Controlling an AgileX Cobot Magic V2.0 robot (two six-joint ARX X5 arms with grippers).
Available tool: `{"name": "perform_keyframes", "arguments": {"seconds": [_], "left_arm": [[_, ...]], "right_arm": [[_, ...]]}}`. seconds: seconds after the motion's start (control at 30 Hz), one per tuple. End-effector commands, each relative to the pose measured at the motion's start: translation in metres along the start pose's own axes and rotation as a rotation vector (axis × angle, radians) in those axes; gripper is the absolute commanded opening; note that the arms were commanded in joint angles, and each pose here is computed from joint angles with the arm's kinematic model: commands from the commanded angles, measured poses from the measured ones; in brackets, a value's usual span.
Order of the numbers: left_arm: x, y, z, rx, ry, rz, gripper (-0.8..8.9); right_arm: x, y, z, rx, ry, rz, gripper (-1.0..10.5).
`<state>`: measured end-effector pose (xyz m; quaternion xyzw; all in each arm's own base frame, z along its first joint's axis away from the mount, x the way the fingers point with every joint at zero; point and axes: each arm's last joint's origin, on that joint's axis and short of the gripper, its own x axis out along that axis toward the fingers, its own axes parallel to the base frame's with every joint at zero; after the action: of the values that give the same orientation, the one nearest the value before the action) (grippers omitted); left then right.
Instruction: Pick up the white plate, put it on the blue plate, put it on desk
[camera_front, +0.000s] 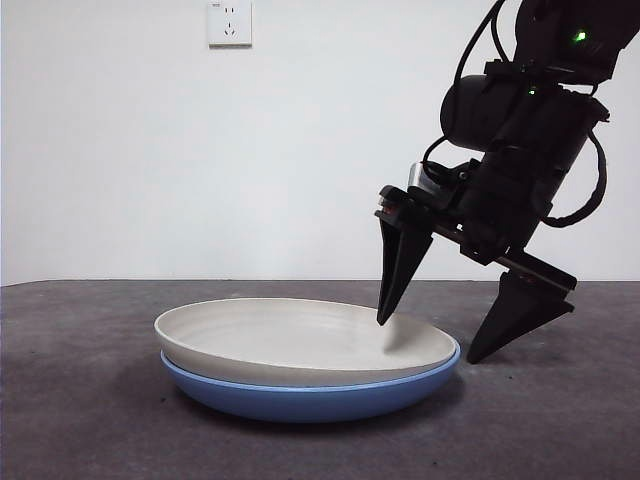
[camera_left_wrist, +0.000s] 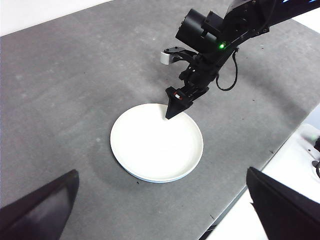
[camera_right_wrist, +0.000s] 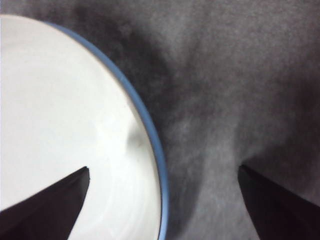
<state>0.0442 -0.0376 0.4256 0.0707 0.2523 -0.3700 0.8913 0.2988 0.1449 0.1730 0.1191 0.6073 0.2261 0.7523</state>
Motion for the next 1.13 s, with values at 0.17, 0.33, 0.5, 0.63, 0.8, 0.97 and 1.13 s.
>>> {"name": "perform_keyframes", "arguments": {"seconds": [0.17,0.33,0.5,0.63,0.8,0.97,1.13], "left_arm": [[-0.002,0.0,0.001,0.017,0.002,0.001,5.66],[-0.002,0.0,0.0,0.01,0.008,0.001,5.66],[-0.002,0.0,-0.001,-0.011,0.02,0.001,5.66],[-0.002,0.0,-0.001,-0.012,0.022,0.001,5.66],[-0.002,0.0,-0.001,-0.012,0.023,0.001,5.66],[-0.002,0.0,-0.001,-0.012,0.023,0.001,5.66],[-0.002,0.0,-0.002,-0.013,0.031,0.001,5.62]], "right_arm": [[-0.064,0.03,0.004,-0.056,-0.111,-0.029,6.2],[-0.127,0.057,-0.018,-0.121,-0.191,-0.086,6.6],[-0.185,0.082,-0.055,-0.202,-0.303,-0.094,6.6],[-0.22,0.091,-0.087,-0.257,-0.374,-0.062,6.6],[-0.245,0.089,-0.124,-0.283,-0.379,-0.057,6.6],[-0.259,0.082,-0.151,-0.301,-0.356,-0.074,6.6],[-0.268,0.079,-0.163,-0.314,-0.385,-0.055,6.6]]}}
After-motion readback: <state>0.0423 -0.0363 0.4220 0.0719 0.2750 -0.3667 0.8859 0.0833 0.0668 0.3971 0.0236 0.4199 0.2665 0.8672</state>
